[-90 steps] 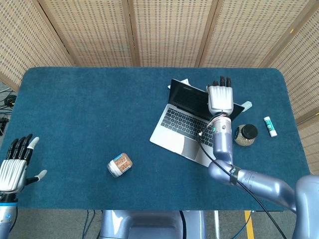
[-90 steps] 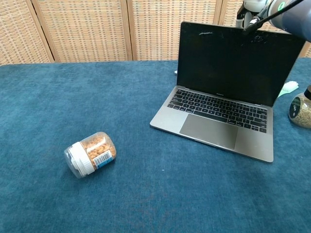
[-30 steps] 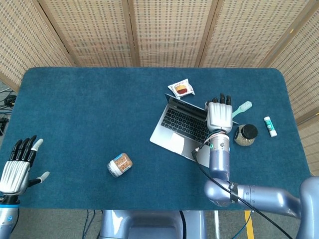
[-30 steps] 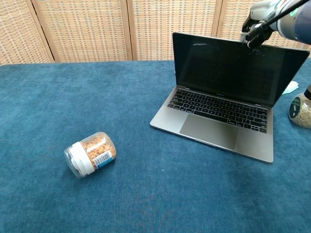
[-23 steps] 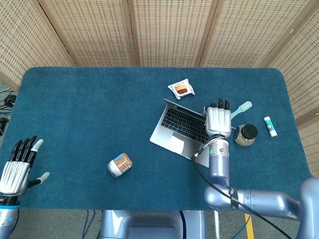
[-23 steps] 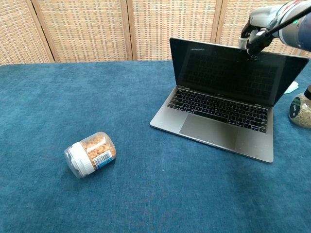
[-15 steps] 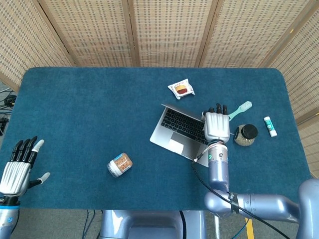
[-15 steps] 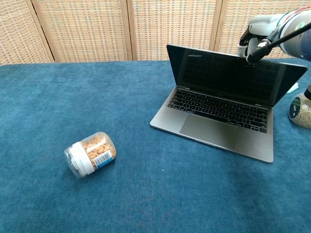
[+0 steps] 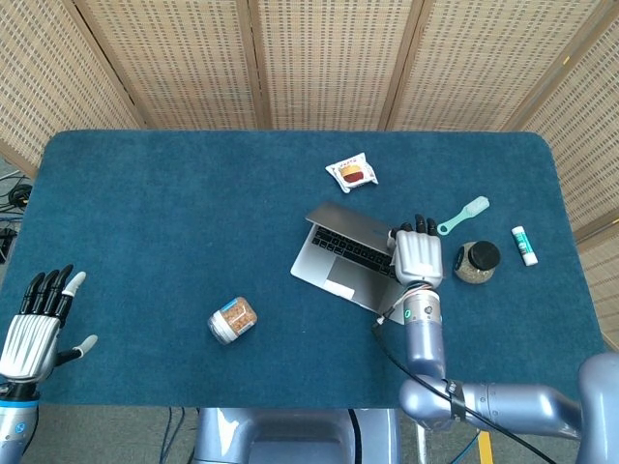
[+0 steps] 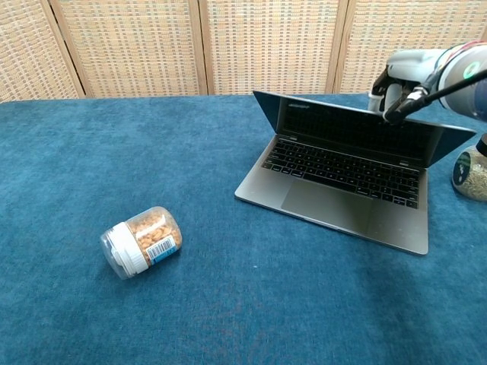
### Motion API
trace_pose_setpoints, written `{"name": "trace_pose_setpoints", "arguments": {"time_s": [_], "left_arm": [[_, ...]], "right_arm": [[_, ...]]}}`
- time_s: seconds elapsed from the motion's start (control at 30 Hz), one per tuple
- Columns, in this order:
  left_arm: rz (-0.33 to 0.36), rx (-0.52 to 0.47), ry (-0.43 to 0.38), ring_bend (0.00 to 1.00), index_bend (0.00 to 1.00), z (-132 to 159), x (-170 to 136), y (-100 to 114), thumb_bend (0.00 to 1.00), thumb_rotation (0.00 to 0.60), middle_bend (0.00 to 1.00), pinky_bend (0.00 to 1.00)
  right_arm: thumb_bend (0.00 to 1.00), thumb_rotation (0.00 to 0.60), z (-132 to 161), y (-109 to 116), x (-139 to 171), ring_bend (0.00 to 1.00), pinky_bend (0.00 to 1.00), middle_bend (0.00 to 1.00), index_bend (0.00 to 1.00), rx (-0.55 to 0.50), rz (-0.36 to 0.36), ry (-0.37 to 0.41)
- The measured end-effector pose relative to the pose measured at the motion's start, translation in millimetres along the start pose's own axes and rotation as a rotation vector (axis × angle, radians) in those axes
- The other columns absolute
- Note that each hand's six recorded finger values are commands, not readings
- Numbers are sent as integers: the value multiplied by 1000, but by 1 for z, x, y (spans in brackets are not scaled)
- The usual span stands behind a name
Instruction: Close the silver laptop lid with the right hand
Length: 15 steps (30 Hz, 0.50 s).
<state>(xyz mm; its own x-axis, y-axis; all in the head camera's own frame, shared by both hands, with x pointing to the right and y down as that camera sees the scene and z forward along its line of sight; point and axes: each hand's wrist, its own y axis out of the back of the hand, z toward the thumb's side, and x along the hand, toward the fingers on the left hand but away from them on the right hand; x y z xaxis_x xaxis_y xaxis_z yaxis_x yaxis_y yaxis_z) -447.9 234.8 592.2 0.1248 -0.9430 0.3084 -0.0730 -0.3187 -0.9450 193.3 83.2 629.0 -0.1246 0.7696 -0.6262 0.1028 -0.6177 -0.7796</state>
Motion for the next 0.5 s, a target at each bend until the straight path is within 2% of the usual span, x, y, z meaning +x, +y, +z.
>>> {"name": "trace_pose_setpoints", "arguments": {"time_s": [0.13, 0.27, 0.5], "left_arm": [[-1, 0, 1, 0, 0, 0, 0, 0, 12, 600, 0, 0], [1, -1, 5, 0, 0, -1, 0, 1, 10, 600, 0, 0], [5, -2, 4, 0, 0, -1, 0, 2, 11, 600, 0, 0]], "right_arm": [[1000, 600, 1, -3, 1, 57, 57, 270, 406, 7, 2, 8], [1000, 600, -2, 0, -1, 57, 57, 270, 406, 13, -29, -3], [1000, 600, 6, -11, 7, 55, 57, 267, 406, -31, 26, 30]]}}
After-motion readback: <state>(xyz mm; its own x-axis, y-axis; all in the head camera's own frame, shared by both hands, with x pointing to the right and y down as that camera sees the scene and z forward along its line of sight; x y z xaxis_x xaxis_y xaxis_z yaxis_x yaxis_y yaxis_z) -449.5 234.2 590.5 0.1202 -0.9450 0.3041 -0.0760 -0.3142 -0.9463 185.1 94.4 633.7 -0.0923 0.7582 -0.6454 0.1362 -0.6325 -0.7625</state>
